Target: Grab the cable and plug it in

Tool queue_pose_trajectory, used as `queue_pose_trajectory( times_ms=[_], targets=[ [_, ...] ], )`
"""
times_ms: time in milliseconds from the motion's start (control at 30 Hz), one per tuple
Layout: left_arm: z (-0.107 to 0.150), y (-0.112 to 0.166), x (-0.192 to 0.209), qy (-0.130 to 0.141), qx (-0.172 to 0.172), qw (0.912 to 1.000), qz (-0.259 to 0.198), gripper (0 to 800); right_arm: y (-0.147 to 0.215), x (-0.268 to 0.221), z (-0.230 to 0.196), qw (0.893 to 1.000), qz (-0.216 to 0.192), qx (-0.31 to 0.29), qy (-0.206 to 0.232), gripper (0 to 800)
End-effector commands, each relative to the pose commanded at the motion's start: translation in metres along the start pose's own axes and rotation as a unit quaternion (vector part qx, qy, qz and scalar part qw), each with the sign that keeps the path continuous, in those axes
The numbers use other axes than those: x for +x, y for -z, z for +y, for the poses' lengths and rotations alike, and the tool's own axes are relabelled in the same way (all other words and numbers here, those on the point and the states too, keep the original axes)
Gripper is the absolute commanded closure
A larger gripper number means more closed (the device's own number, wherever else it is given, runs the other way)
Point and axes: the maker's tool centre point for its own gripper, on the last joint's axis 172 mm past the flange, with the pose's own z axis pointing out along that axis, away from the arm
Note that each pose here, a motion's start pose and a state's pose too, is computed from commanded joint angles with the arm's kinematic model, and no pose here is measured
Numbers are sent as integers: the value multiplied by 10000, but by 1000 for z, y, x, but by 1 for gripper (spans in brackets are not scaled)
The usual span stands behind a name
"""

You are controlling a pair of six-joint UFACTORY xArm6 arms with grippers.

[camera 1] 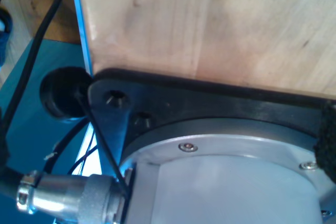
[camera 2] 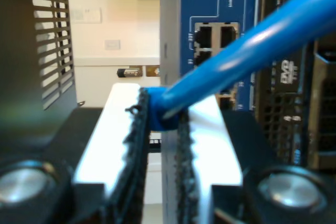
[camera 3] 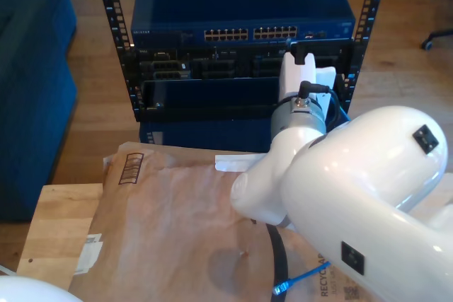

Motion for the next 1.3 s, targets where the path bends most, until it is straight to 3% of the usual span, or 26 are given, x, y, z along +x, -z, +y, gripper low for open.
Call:
queue_pose_trajectory(
  times_ms=[267, 900, 1300],
  targets=[
    [0, 0, 0, -3, 7, 10000, 1, 0, -19, 9, 16, 9998, 190, 105, 29, 800],
    [0, 0, 0, 0, 0, 10000, 0, 1, -42, 5, 14, 9985, -52, 540, 36, 800],
    [0, 0, 0, 0, 0, 10000, 0, 0, -57, 10, 14, 9981, 44, 610, -21, 800]
  ],
)
